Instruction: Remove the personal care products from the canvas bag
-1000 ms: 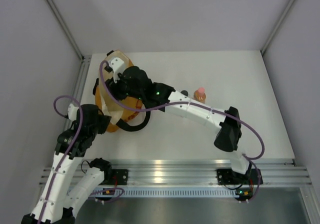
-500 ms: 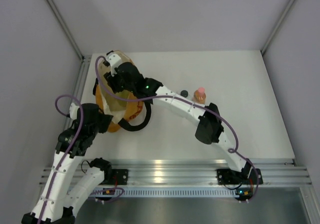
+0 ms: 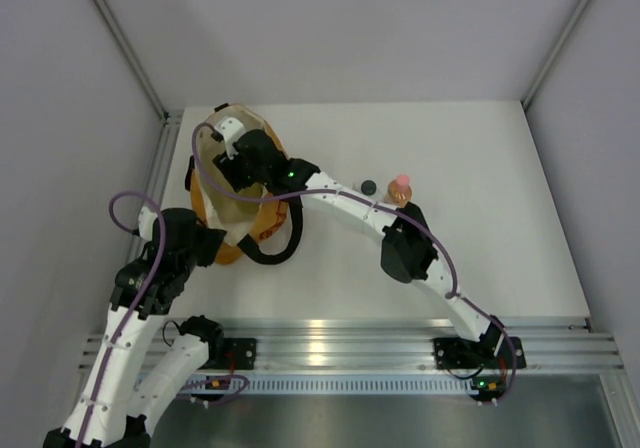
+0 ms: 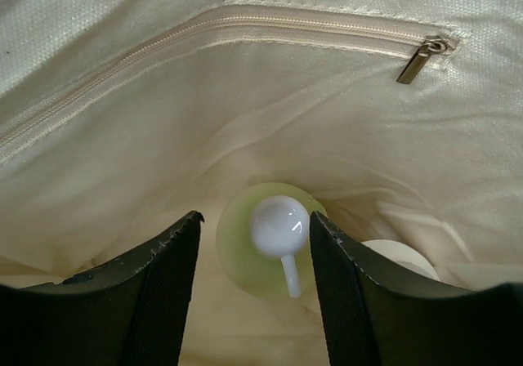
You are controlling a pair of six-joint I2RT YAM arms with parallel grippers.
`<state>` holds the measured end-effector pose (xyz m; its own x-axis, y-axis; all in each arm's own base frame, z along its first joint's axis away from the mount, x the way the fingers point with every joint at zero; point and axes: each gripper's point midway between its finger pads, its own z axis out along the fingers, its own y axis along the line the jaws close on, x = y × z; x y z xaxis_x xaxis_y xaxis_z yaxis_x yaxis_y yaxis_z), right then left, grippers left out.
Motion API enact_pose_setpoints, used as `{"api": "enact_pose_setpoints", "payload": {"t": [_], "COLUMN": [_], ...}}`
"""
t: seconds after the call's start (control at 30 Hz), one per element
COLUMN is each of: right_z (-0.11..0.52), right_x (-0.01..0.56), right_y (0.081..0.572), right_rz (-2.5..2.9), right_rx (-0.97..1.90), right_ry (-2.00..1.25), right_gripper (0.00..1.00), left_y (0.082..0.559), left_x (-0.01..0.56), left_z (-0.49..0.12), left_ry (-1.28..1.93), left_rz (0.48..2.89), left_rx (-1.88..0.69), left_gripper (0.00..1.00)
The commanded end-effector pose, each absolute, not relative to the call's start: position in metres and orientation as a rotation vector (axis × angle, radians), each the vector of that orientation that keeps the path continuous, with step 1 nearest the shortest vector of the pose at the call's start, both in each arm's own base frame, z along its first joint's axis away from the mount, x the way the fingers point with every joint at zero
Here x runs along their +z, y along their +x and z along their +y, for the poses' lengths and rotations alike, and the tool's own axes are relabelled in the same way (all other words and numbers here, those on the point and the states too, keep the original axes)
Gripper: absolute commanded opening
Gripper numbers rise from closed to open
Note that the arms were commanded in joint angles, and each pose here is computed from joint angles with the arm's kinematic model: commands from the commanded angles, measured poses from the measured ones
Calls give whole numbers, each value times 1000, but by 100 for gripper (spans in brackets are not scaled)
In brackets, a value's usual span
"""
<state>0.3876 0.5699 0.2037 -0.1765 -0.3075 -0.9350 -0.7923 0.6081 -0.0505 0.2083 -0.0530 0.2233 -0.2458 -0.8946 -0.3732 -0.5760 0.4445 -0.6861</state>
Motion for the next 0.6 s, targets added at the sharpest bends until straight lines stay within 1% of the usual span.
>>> {"api": "enact_pose_setpoints", "payload": {"t": [0.0,0.13,0.4,0.53,0.57], "right_z": [570,569,569,570,572], "right_x": [217,202,173,160,157], "right_y": [404,413,414,414,413], "right_rz": [1710,1724,1758,1780,1783], "right_rx": [588,585,573,578,584], "right_ry": [-873,-874,-913,-922,-925], "right_gripper": [54,54,53,46,46], "left_y": [212,211,209,208,209], "left_x": [222,224,229,228,229], "left_z": [-55,-58,-58,-59,-59], "left_ry": [-1232,-1214,-1196,-1192,-1191], "left_rz": [1932,1941,1936,1942,1942], "left_rx": [-557,-571,-585,-589,-591], "left_gripper": [0,0,0,0,0]}}
